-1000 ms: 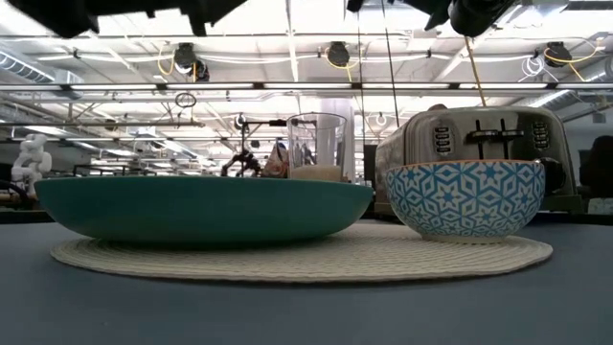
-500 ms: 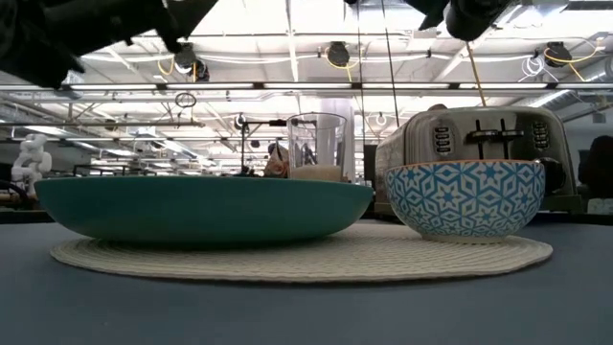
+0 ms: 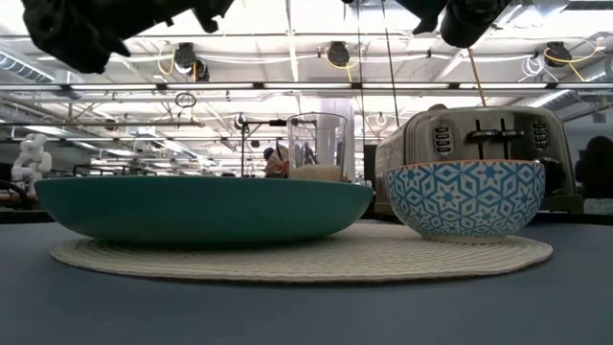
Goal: Arrange a breakfast setting
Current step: Pour the cereal from the cereal box into the orange bowl
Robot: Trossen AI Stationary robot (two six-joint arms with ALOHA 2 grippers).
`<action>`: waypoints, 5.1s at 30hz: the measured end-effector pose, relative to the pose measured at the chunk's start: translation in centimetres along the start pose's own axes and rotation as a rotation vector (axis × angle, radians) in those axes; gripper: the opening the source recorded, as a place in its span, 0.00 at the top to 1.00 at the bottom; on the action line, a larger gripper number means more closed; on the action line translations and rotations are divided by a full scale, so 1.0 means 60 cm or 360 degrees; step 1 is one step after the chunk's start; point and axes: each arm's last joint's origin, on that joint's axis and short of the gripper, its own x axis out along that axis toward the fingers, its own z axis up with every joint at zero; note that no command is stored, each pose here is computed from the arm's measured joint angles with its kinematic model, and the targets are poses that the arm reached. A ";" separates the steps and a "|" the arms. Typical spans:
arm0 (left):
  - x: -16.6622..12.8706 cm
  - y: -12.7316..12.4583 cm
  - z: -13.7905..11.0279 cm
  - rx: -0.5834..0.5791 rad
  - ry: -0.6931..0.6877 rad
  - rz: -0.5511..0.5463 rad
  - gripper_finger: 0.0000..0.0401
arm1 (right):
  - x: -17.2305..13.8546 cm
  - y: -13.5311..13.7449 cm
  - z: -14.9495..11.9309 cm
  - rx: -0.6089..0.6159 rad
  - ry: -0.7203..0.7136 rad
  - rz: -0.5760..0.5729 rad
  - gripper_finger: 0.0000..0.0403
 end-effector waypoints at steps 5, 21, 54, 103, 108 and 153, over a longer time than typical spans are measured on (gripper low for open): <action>0.018 0.005 -0.003 -0.0028 -0.0024 -0.0032 0.25 | 0.000 0.000 -0.002 -0.0011 0.0017 -0.0001 0.48; 0.026 0.007 0.002 -0.0005 -0.0057 -0.0094 0.25 | 0.000 -0.001 -0.012 -0.0061 0.0115 -0.0006 0.48; 0.026 0.007 0.003 -0.0030 -0.0061 -0.0094 0.26 | -0.002 -0.002 -0.027 -0.0113 0.0277 -0.0009 0.48; 0.026 0.009 0.009 -0.0005 -0.0076 -0.0044 0.43 | -0.028 0.000 0.003 0.0019 0.0855 -0.0033 0.03; 0.026 0.011 0.016 0.0001 -0.0015 -0.0012 0.43 | -0.051 0.008 0.049 0.0051 0.1042 -0.0036 0.03; -0.097 -0.025 0.148 -0.0182 0.0926 -0.0382 0.43 | -0.133 0.022 0.154 0.0077 0.1381 -0.0355 0.03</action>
